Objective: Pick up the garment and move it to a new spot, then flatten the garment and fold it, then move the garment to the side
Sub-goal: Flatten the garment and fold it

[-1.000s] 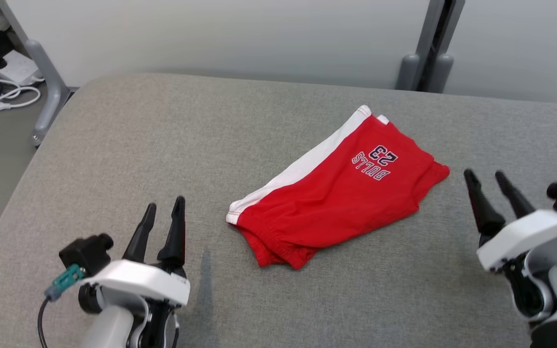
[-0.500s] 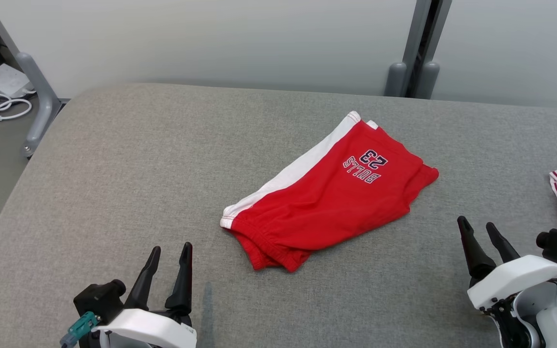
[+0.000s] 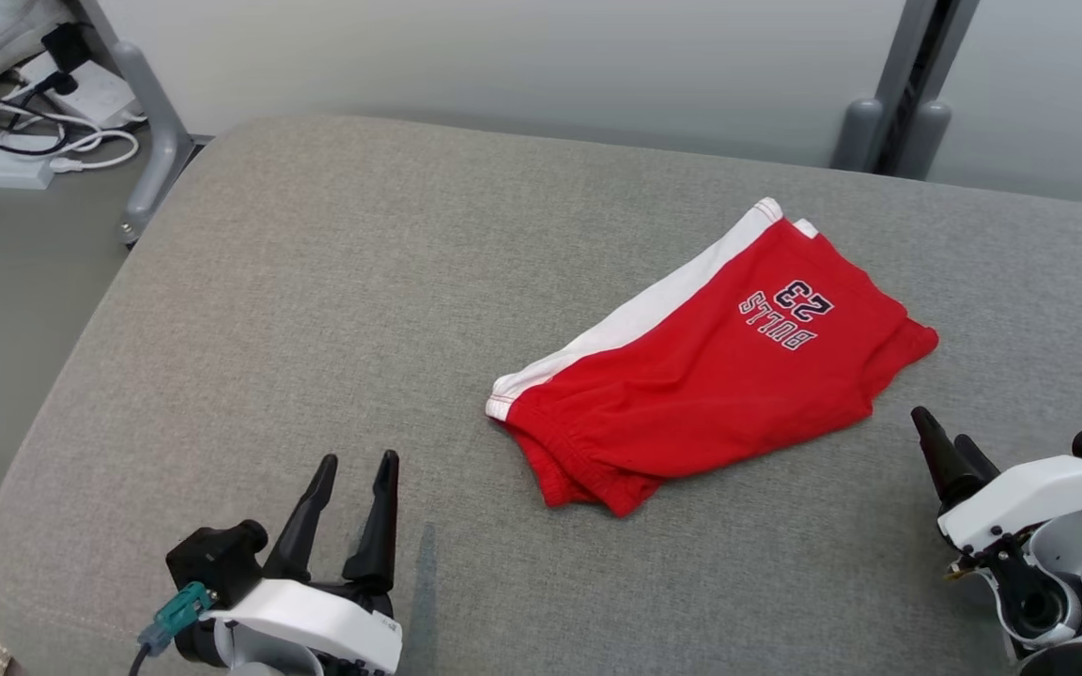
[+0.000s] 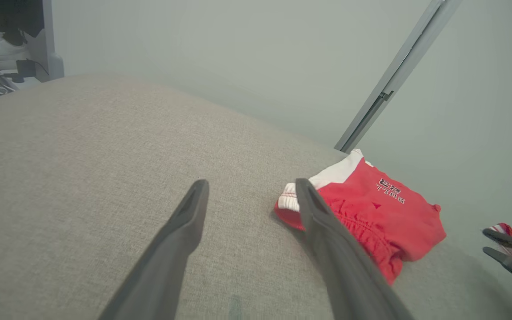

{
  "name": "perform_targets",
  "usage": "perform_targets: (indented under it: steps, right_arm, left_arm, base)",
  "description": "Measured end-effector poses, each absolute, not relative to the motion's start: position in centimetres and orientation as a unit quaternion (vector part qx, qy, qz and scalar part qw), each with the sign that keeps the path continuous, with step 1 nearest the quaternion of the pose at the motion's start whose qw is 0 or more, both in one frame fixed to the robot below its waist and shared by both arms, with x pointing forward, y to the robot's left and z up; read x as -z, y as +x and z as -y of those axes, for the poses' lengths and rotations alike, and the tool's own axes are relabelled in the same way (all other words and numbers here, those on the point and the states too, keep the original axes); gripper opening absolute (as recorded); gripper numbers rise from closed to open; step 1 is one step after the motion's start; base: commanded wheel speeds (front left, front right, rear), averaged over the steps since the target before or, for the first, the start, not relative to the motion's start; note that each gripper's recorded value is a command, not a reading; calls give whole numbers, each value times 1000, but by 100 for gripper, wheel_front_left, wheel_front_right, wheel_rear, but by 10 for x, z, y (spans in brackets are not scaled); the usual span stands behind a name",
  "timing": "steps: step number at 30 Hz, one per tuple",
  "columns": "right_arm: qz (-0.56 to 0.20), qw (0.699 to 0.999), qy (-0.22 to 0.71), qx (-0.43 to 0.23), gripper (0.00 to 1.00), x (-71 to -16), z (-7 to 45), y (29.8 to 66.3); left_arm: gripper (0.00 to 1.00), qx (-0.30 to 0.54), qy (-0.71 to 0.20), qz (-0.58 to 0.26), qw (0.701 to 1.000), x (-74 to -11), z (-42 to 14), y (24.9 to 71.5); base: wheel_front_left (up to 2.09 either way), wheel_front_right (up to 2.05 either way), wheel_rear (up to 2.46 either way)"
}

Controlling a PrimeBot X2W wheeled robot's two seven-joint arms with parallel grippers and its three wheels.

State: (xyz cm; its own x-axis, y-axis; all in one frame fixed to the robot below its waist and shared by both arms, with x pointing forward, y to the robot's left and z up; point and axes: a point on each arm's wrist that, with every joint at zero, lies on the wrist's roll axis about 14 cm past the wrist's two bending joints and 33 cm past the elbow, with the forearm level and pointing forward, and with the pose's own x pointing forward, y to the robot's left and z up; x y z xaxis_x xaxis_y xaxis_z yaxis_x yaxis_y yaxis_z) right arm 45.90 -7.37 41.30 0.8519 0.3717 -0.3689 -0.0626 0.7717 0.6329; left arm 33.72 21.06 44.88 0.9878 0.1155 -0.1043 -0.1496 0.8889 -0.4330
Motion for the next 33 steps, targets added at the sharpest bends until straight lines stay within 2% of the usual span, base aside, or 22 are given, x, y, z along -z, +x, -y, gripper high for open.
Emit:
perform_targets:
  steps: [5, 12, 25, 33]
  right_arm:
    - [-300, 884, 338, -121, 100, -395, 59, 470]
    - [-331, 862, 367, -113, 100, -383, 45, 503]
    - [-364, 843, 371, -138, 100, -374, 4, 532]
    - [-374, 847, 352, -137, 100, -363, -10, 549]
  left_arm:
    - [100, -80, -223, -60, 970, -436, -212, 330]
    - [100, -105, -231, -72, 965, -429, -220, 324]
    - [100, -141, -232, -72, 960, -429, -236, 316]
    - [100, -155, -233, -84, 956, -423, -240, 315]
  base:
    - [0, 0, 0]
    - [0, 0, 0]
    - [0, 0, 0]
    - [0, 0, 0]
